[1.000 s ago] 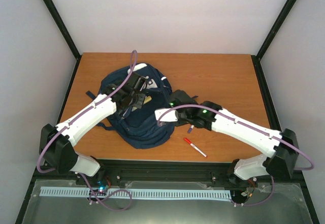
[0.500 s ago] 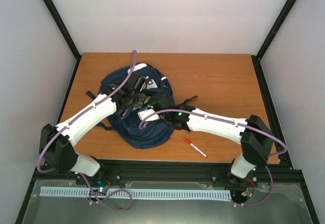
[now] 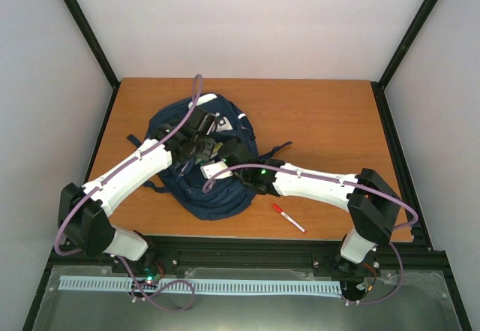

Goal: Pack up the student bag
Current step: Place the stationery in the student bag, then pick up the stationery from the center of the board, then place the stationery in the student bag.

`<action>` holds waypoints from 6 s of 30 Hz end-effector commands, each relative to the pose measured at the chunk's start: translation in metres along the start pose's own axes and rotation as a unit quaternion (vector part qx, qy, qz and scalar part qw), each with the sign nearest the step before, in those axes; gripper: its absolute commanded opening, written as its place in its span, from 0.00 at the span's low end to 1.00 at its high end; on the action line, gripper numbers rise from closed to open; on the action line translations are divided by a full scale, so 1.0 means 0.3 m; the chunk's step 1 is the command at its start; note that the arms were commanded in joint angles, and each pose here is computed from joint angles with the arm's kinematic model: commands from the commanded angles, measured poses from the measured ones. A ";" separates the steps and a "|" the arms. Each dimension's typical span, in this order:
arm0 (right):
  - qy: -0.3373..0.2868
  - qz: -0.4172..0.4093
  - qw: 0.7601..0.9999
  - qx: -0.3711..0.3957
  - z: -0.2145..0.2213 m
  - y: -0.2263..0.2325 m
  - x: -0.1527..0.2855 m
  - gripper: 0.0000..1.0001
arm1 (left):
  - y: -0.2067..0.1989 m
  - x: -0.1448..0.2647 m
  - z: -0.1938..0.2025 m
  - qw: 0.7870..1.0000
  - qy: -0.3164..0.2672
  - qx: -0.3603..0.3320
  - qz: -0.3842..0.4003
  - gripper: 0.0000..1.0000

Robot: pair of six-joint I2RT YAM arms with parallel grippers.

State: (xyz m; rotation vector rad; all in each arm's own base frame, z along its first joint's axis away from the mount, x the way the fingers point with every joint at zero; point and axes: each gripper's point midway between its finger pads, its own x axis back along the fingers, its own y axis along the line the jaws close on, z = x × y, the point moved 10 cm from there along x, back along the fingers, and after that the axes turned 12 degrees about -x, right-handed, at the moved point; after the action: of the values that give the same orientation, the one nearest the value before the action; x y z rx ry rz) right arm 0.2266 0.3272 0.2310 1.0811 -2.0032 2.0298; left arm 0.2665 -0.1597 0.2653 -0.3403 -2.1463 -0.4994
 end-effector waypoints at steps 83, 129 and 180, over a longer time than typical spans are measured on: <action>0.182 -0.429 0.823 -0.325 0.575 0.448 0.179 0.40 | 0.013 0.027 -0.048 1.000 -0.019 0.013 -0.009 0.08; 0.056 -0.194 0.973 -0.113 0.089 0.040 0.272 0.03 | 0.004 0.031 -0.049 1.000 -0.021 0.013 0.011 0.09; 0.015 -0.071 0.993 -0.088 -0.012 0.009 0.136 0.38 | -0.004 0.022 -0.047 1.000 -0.016 0.012 0.024 0.09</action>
State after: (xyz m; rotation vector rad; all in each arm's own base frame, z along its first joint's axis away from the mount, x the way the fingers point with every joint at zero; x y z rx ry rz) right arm 0.2014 0.3174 0.2364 1.0750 -1.9458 1.8752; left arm 0.2657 -0.1631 0.2636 -0.3862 -2.1167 -0.4792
